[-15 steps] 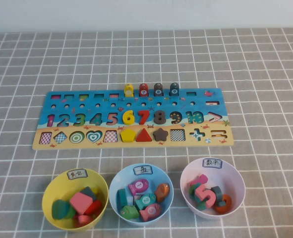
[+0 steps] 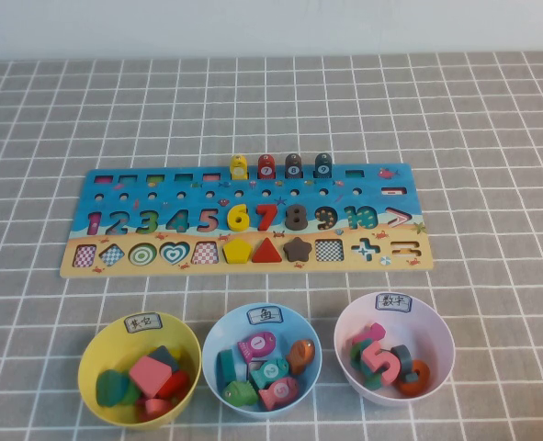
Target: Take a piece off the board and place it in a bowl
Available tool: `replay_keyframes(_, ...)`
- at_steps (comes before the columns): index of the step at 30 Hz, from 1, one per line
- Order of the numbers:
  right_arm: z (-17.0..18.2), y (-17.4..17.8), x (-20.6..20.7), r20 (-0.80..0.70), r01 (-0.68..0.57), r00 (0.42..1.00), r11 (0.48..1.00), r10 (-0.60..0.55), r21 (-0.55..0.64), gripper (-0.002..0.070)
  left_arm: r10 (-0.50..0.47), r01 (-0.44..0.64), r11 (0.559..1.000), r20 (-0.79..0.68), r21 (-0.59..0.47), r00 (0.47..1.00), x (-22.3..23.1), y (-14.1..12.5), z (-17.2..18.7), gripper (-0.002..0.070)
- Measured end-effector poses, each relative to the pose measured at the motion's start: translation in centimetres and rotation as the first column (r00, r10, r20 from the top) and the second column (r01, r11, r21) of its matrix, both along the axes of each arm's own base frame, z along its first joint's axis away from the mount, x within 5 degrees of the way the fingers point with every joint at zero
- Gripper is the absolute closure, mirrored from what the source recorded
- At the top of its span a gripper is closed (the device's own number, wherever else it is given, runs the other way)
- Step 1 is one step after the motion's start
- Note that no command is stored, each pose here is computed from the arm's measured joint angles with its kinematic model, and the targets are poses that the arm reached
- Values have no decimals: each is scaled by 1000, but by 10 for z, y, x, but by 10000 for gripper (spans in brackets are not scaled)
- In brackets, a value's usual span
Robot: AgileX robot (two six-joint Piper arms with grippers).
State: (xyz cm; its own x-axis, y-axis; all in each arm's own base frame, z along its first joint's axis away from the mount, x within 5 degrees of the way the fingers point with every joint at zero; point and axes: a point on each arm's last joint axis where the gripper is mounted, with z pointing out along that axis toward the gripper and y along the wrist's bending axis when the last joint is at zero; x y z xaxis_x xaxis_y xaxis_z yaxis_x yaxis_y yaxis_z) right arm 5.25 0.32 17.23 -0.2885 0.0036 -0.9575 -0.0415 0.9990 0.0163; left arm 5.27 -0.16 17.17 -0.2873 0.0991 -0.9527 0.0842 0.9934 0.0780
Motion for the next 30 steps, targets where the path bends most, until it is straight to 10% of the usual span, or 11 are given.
replay_keyframes(30, 0, 0, 0, 0, 0, 1000, 1000, 0, 0, 694, -2, 2, 1000, 21, -2, 1000, 1, 0, 2, 675)
